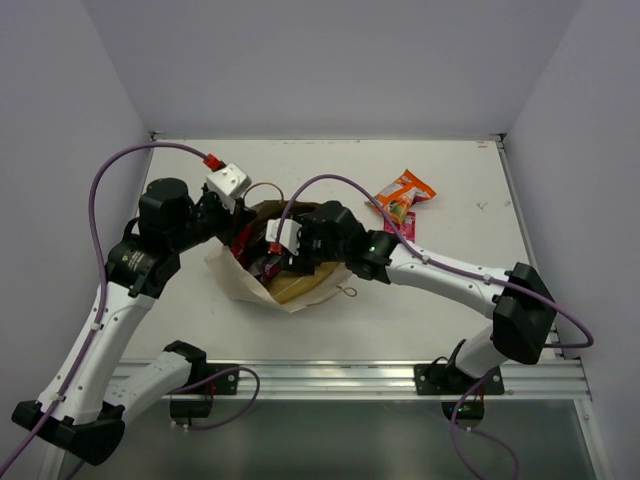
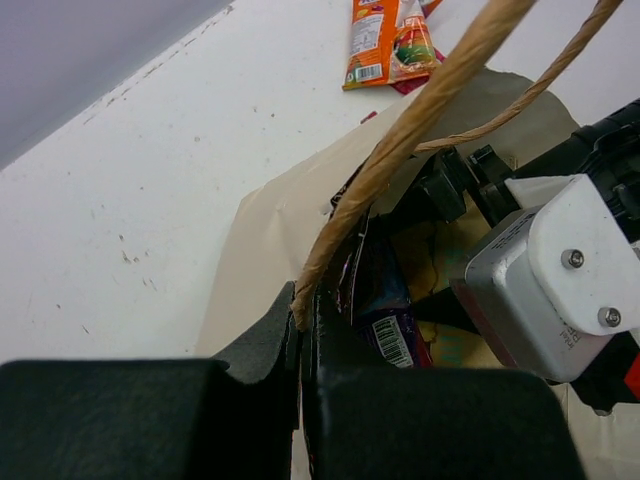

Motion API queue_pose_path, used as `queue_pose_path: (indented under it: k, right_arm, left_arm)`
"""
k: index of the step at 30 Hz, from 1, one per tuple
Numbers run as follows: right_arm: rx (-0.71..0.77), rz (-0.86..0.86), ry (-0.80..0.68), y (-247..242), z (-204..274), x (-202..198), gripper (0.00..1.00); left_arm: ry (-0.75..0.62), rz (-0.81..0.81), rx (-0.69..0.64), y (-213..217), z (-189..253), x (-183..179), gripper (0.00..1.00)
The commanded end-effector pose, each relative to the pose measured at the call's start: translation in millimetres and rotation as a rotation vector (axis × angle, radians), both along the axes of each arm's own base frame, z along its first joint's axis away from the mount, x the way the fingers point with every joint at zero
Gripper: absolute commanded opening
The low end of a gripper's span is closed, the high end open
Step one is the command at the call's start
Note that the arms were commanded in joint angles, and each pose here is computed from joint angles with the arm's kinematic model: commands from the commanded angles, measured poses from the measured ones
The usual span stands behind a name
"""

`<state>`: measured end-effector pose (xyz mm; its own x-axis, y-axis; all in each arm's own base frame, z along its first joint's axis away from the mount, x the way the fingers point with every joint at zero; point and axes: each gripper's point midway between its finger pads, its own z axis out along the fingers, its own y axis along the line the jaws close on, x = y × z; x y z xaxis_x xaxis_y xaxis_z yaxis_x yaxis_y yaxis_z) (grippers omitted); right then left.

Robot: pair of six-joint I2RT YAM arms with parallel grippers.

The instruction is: Take the snacks out of the paper bag

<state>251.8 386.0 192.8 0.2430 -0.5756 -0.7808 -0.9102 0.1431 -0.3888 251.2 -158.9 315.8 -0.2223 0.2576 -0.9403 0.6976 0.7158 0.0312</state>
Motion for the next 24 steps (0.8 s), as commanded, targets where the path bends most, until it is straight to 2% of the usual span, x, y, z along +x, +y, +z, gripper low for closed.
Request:
queue_pose_path:
  k: [1, 4, 6, 9, 10, 13, 14, 18, 24]
  right_arm:
    - [0.029, 0.026, -0.014, 13.1, 5.0, 3.6, 0.64]
    - [0.011, 0.045, 0.018, 18.6, -6.9, 1.3, 0.63]
    - [-0.006, 0.049, 0.038, 21.5, -14.3, 1.5, 0.58]
    - [-0.004, 0.065, 0.053, 23.2, -11.2, -1.7, 0.37]
    - [-0.007, 0.073, 0.063, 22.4, -10.2, -4.6, 0.26]
    - [0.023, 0.107, 0.071, 21.5, 9.4, -14.6, 0.09]
    - [0.033, 0.119, 0.070, 21.4, 16.0, -17.8, 0.00]
    - [0.087, 0.139, 0.044, 12.9, 50.0, -31.2, 0.00]
    - [0.255, 0.166, -0.041, -10.7, 130.5, -54.7, 0.00]
  left_arm:
    - [-0.079, -0.044, -0.030, -8.2, 21.4, 1.5, 0.00]
    - [-0.078, -0.042, -0.029, -8.0, 20.9, 2.2, 0.00]
    - [-0.081, -0.039, -0.027, -7.5, 21.5, 2.6, 0.00]
    - [-0.081, -0.031, -0.023, -6.5, 20.7, 3.6, 0.00]
    - [-0.078, -0.021, -0.021, -5.3, 19.4, 5.0, 0.00]
    - [-0.072, -0.006, -0.016, -3.7, 16.9, 7.7, 0.00]
    - [-0.069, -0.001, -0.014, -3.3, 15.7, 8.5, 0.00]
    - [-0.071, 0.027, -0.011, 0.1, 15.2, 12.0, 0.00]
    - [-0.081, 0.072, -0.009, 6.4, 17.1, 15.6, 0.00]
